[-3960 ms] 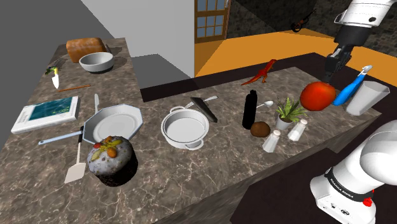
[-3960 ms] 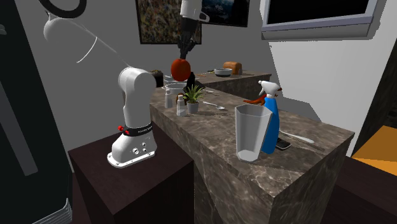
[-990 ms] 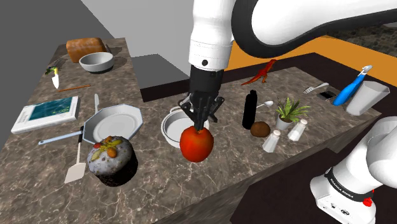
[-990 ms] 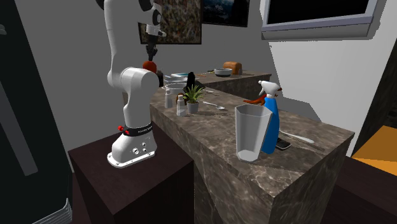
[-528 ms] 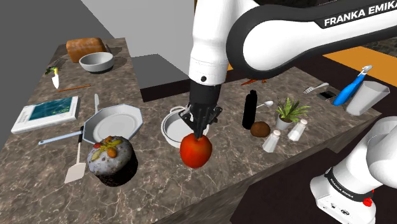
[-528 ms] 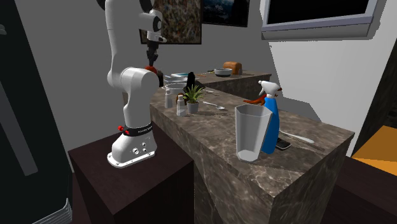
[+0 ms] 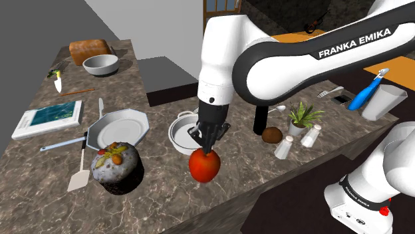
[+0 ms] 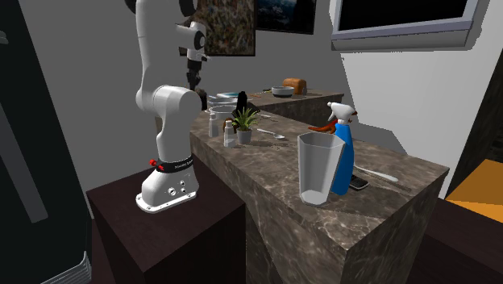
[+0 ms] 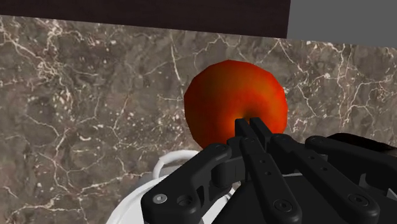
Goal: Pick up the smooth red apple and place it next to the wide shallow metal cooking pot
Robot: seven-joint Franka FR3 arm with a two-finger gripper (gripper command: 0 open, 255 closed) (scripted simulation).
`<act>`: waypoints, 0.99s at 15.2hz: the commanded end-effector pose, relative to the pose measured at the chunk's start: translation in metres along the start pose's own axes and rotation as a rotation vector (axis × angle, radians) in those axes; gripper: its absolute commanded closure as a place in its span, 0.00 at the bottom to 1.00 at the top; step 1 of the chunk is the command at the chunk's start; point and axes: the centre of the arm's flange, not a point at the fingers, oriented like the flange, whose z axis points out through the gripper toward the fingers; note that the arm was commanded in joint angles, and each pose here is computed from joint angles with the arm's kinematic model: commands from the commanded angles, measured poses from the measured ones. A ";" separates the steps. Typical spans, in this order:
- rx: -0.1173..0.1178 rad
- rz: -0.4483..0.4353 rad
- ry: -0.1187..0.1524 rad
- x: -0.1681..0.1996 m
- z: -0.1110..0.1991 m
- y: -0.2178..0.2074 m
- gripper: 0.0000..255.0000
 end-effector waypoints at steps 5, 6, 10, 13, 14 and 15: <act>0.000 0.000 0.001 0.004 0.030 0.007 1.00; 0.000 0.000 0.001 0.004 0.035 0.008 1.00; 0.000 0.000 0.001 0.006 0.050 0.011 1.00; 0.000 0.000 0.001 0.006 0.050 0.011 1.00; 0.000 0.000 0.001 0.006 0.050 0.011 1.00; 0.000 0.000 0.001 0.006 0.050 0.011 1.00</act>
